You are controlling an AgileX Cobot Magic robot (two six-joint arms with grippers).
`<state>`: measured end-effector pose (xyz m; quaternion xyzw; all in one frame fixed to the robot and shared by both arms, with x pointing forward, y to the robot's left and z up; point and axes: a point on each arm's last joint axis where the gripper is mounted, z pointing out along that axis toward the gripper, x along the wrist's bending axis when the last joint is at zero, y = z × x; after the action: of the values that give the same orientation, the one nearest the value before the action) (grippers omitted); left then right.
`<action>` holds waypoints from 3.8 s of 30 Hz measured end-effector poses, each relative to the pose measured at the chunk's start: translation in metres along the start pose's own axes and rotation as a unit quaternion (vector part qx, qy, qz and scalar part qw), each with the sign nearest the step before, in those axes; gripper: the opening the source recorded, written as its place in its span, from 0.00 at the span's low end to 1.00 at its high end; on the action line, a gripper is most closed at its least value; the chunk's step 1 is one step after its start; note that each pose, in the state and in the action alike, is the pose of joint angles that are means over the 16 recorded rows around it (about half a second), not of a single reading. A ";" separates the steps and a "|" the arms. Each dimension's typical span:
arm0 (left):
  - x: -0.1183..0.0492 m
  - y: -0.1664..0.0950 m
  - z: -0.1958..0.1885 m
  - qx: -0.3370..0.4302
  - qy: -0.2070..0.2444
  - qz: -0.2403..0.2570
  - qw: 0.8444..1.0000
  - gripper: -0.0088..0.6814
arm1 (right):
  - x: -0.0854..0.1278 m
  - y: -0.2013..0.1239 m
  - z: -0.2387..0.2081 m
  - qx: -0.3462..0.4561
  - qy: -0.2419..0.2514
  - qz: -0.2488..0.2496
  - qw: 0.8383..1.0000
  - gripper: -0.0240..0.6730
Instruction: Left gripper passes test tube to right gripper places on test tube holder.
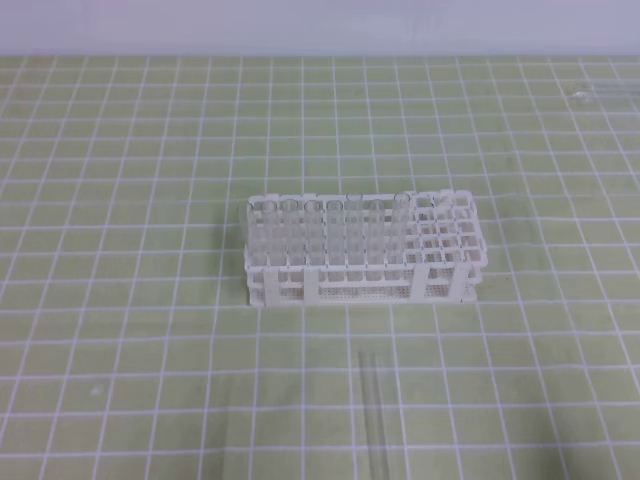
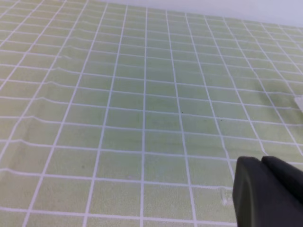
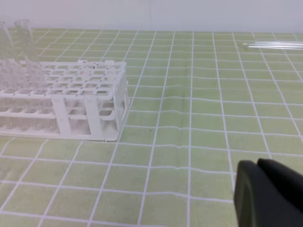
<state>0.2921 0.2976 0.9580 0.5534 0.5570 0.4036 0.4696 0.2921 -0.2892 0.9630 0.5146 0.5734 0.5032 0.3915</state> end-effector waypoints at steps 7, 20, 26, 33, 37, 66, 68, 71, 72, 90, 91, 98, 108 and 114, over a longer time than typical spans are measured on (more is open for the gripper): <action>0.000 0.000 0.000 -0.004 0.000 0.000 1.000 0.01 | 0.000 0.000 0.000 0.000 0.000 0.000 1.000 0.01; 0.001 0.001 0.000 -0.008 0.005 0.019 1.000 0.01 | 0.000 0.000 0.000 0.000 0.000 0.000 1.000 0.01; 0.002 0.003 -0.001 -0.023 0.009 0.038 0.999 0.01 | 0.000 0.000 0.000 0.000 0.000 0.000 1.000 0.01; 0.002 0.006 -0.001 -0.040 0.010 0.045 0.998 0.01 | 0.000 0.000 0.000 0.000 0.000 0.000 1.000 0.01; 0.001 0.008 -0.001 -0.049 0.008 0.044 0.998 0.01 | 0.000 0.000 0.000 0.000 0.000 0.000 1.000 0.01; -0.002 0.027 -0.005 -0.160 -0.046 -0.190 0.968 0.01 | 0.000 0.000 0.000 0.000 0.001 -0.001 1.000 0.01; -0.002 0.030 -0.006 -0.173 -0.051 -0.225 0.957 0.01 | 0.000 0.000 0.000 0.000 0.001 -0.001 1.000 0.01; -0.001 0.033 -0.007 -0.183 -0.058 -0.272 0.943 0.01 | 0.000 0.000 0.000 0.000 0.001 -0.001 1.000 0.01; -0.001 0.034 -0.008 -0.181 -0.061 -0.284 0.940 0.01 | 0.000 0.000 0.000 0.000 0.001 -0.001 1.000 0.01; -0.042 0.132 -0.029 0.160 -0.156 -0.073 0.972 0.01 | 0.000 0.000 0.000 0.000 0.001 -0.001 1.000 0.01; -0.044 0.140 -0.027 0.186 -0.165 -0.054 0.967 0.01 | 0.000 0.000 0.000 0.000 0.001 -0.001 1.000 0.01; -0.062 0.180 0.018 0.346 -0.223 0.034 0.911 0.01 | 0.000 0.000 0.000 0.000 0.001 -0.001 1.000 0.01; -0.138 0.162 0.083 0.456 -0.257 0.156 0.838 0.01 | 0.000 0.000 0.000 0.001 0.001 -0.001 1.000 0.01; -0.200 0.129 0.097 0.477 -0.275 0.221 0.805 0.01 | 0.000 0.000 0.000 0.001 0.001 -0.001 1.000 0.01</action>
<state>0.4061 0.0999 1.0757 0.9037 0.3893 0.0114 0.1782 0.2922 -0.2891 0.9629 0.5141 0.5746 0.5027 0.3911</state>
